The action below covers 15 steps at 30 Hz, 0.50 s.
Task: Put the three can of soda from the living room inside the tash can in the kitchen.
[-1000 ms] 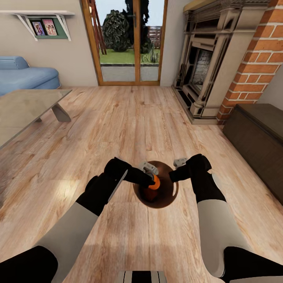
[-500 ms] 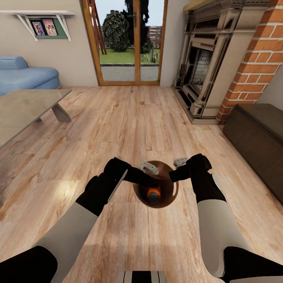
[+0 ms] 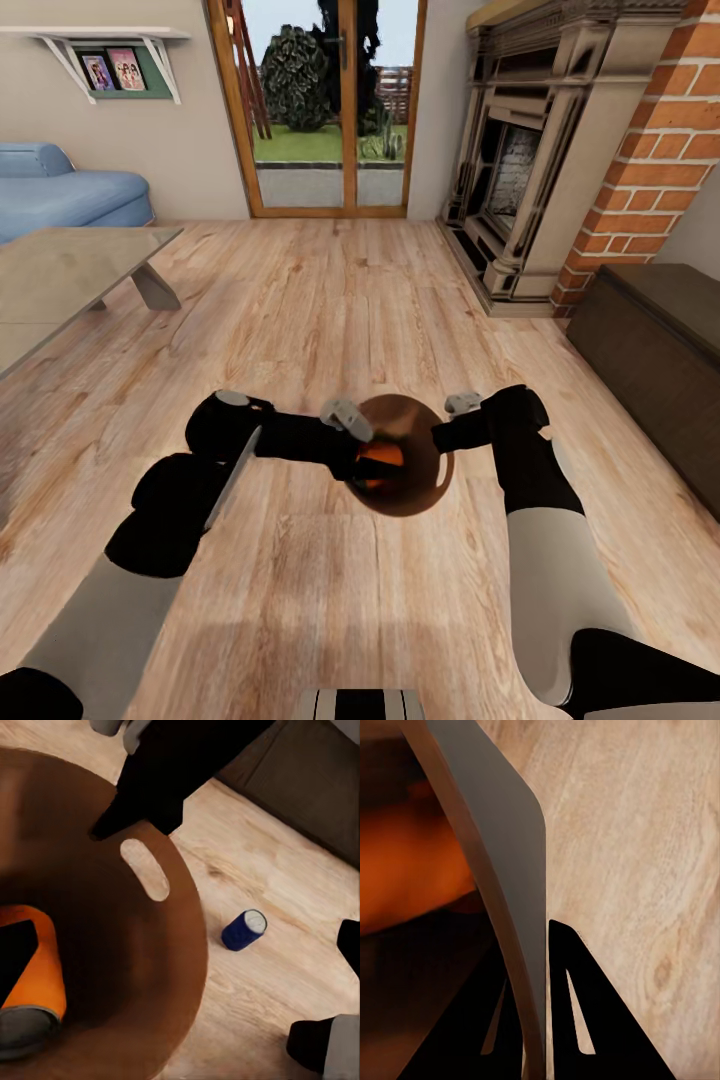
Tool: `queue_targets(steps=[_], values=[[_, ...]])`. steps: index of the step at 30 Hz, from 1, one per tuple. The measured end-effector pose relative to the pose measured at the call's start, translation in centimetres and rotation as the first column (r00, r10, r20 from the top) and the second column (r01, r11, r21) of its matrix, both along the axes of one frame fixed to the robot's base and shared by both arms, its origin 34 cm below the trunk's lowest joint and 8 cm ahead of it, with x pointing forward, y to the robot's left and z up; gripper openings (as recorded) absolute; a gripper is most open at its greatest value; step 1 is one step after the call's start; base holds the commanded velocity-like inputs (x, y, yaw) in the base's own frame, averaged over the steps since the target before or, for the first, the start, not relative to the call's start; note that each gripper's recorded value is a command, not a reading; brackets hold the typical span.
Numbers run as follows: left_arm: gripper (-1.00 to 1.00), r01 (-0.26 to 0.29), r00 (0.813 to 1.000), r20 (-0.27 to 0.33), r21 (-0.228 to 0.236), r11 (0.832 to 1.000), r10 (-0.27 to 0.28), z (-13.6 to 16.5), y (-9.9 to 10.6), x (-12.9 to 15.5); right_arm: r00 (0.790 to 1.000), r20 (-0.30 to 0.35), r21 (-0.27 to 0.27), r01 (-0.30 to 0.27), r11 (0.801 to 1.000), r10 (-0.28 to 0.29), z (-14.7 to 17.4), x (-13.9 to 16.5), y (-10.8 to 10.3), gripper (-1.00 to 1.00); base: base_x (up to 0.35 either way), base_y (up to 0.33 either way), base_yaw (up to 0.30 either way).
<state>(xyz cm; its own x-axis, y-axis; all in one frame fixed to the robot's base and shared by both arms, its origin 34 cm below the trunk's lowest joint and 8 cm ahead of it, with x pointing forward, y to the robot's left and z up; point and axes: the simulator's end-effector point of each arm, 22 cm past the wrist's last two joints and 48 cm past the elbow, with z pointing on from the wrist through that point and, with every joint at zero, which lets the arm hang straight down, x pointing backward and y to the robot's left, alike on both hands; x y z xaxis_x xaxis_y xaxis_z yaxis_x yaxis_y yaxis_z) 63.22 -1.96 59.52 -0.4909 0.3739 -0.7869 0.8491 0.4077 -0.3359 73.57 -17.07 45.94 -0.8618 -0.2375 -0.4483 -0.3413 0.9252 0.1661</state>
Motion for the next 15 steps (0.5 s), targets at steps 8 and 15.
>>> queue_targets(steps=[8,15], values=[[1.0,-0.103,0.994,-0.059,-0.252,0.962,0.091,6.8,14.4,2.4,1.0,-0.008,-0.003,-0.001,1.0,0.001,-0.3,-0.2,-0.1,-1.0,0.0,0.0,0.0],[1.0,-0.206,0.978,-0.034,-0.276,0.939,0.204,8.7,20.9,3.7,1.0,-0.009,-0.003,0.0,1.0,0.0,-0.4,-0.2,-0.2,-1.0,0.0,0.0,0.0]])
